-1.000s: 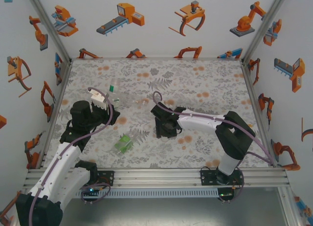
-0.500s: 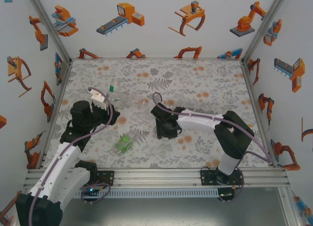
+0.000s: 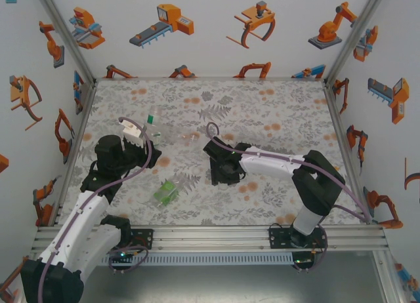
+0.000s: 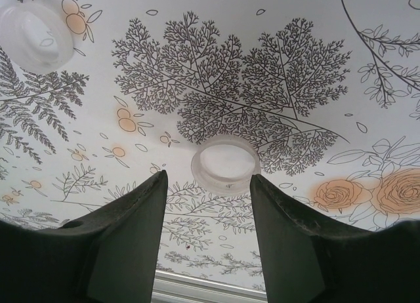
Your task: Screw on the bottle caps
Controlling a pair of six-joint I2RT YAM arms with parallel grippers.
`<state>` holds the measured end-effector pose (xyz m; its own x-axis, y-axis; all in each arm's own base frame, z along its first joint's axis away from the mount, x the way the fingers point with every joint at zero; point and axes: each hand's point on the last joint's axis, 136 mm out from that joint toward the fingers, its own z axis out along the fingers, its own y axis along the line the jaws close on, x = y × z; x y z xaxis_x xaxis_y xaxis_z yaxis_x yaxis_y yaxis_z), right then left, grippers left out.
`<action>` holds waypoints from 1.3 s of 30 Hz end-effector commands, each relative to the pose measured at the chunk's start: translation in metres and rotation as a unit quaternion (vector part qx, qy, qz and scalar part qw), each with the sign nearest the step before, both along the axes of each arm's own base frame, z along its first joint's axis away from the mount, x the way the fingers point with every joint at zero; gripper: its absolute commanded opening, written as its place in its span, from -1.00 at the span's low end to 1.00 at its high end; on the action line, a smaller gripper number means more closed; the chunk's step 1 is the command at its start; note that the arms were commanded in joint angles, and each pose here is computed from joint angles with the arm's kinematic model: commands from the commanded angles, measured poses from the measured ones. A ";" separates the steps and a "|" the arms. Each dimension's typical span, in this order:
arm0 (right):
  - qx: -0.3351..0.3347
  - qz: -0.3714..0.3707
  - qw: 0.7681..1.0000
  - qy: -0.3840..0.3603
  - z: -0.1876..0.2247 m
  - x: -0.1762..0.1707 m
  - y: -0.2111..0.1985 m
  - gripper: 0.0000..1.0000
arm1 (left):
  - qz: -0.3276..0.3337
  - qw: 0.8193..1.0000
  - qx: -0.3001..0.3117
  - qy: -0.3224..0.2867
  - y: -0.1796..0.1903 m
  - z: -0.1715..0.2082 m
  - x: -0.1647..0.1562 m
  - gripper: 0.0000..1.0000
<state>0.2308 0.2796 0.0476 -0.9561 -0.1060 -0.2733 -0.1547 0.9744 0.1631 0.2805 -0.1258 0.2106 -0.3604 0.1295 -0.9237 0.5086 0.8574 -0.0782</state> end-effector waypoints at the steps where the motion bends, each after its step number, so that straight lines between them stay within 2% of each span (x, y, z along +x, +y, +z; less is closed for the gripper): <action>1: -0.008 -0.009 1.000 -0.009 0.008 0.001 -0.006 0.05 | -0.003 1.000 0.005 -0.016 -0.001 0.011 0.001 -1.00; 39: -0.024 -0.011 1.000 0.018 -0.021 -0.004 -0.007 0.04 | 0.000 1.000 0.007 -0.016 0.000 0.010 0.002 -1.00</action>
